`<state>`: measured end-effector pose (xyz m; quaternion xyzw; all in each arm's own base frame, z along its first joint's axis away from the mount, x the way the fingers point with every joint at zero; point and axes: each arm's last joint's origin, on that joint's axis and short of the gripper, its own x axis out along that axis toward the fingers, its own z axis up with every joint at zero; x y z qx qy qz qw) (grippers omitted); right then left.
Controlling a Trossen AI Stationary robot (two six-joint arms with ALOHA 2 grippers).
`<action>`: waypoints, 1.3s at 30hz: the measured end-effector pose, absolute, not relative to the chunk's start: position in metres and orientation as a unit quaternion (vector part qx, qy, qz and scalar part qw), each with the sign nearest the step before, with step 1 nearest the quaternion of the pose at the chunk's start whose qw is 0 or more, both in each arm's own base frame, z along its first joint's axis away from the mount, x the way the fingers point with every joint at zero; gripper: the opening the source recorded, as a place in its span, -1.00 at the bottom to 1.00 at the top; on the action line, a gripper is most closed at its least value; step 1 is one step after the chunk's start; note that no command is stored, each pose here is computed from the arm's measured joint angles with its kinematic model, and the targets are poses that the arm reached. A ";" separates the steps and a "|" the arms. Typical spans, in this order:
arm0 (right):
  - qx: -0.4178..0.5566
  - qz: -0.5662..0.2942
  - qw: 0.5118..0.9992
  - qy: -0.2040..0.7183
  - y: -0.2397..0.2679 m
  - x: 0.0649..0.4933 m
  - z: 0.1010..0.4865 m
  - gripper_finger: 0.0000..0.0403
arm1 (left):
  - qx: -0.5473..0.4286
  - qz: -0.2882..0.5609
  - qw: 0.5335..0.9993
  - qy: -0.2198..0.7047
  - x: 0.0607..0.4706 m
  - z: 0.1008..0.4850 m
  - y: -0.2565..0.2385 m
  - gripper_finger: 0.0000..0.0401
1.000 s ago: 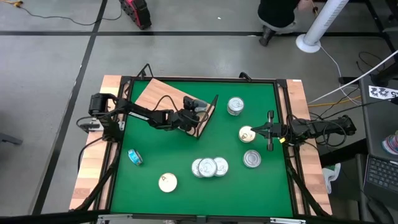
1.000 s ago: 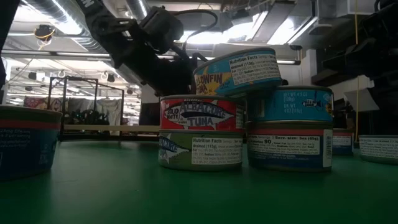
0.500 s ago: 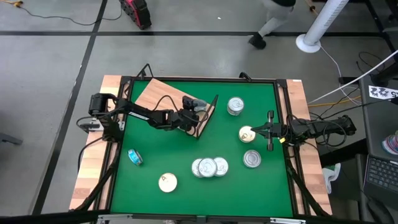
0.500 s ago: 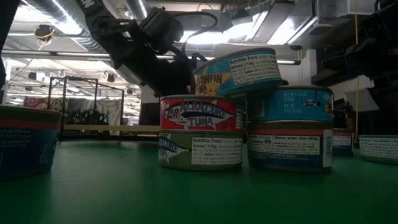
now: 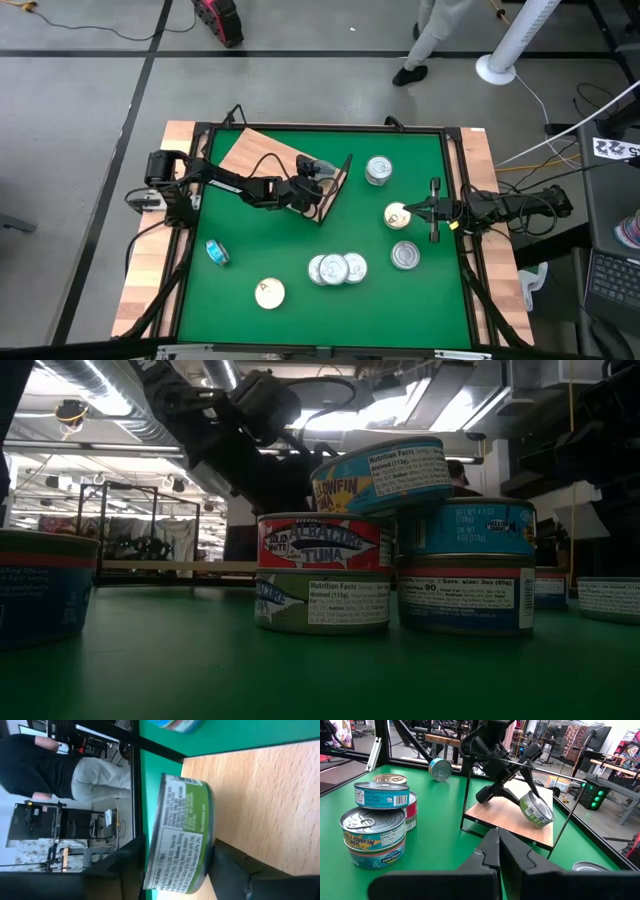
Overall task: Stack canned seafood by type on shelf
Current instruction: Put the green tuna can on the shelf
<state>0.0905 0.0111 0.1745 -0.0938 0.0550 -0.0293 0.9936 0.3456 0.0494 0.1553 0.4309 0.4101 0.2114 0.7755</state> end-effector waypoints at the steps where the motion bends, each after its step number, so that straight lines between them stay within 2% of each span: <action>1: -0.094 -0.029 0.994 0.055 0.011 0.090 0.174 -0.96 | 0.430 0.213 0.777 0.408 0.347 0.157 0.049 0.04; 7: -0.094 -0.029 0.994 0.055 0.011 0.090 0.174 -0.96 | 0.434 0.203 0.768 0.426 0.345 0.154 0.048 0.18; 28: -0.094 -0.029 0.994 0.055 0.011 0.090 0.174 -0.96 | 0.444 0.186 0.765 0.428 0.344 0.155 0.034 0.19; 39: -0.094 -0.030 0.994 0.055 0.011 0.090 0.174 -0.96 | 0.391 0.172 0.786 0.446 0.330 0.167 0.030 0.19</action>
